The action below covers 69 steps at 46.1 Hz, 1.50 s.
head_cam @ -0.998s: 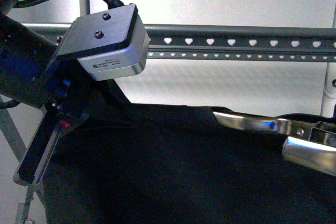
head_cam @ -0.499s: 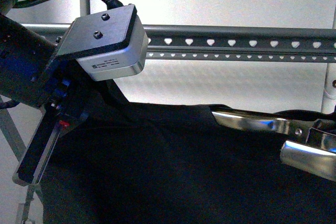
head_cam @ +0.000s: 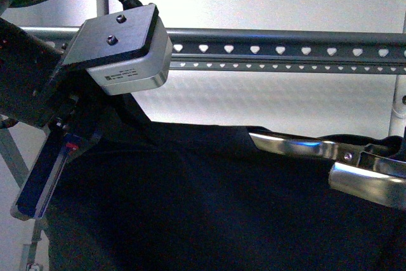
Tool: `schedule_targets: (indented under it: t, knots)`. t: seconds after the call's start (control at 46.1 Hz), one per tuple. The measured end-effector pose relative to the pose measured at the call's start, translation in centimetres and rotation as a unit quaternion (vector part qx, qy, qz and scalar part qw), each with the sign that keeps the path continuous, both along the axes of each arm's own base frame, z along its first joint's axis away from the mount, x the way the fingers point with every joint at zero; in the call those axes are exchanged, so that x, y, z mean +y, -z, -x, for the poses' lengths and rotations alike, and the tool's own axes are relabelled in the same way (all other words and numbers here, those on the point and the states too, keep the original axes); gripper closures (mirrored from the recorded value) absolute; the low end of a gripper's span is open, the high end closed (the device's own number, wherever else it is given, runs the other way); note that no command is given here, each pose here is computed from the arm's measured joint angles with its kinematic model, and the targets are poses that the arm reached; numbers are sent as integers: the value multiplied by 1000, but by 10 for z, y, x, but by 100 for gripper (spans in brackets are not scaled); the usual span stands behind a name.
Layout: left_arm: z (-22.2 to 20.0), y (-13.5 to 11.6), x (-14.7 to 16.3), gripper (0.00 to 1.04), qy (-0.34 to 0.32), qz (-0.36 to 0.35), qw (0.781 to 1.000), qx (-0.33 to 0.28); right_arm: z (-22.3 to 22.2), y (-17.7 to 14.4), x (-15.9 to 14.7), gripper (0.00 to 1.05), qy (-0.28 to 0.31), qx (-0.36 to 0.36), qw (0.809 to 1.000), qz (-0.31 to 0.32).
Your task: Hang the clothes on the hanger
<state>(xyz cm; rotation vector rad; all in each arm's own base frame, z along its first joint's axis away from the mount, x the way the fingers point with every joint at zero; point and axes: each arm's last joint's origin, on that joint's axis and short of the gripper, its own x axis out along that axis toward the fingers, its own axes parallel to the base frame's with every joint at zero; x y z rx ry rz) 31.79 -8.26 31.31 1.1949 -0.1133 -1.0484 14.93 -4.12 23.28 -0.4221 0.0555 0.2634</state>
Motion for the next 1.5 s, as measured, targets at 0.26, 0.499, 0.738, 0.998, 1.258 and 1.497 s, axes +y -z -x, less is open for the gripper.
schedule_targets:
  t: [0.26,0.499,0.738,0.998,1.258,1.497]
  knots:
    - [0,0,-1,100,1,0,1000,0,-83,-34,7,7,-157,-46,922,350]
    - [0,0,-1,100,1,0,1000,0,-124,-40,22,7,-174,-59,893,410]
    - [0,0,-1,100,2,0,1000,0,-161,-28,37,7,-182,-44,894,406]
    - [0,0,-1,100,1,0,1000,0,-194,-17,46,35,-169,-40,907,384]
    - [0,0,-1,100,2,0,1000,0,-183,-23,45,70,-189,-42,906,375]
    - [0,0,-1,100,5,3,1000,-2,-169,-21,38,99,-209,-40,903,374]
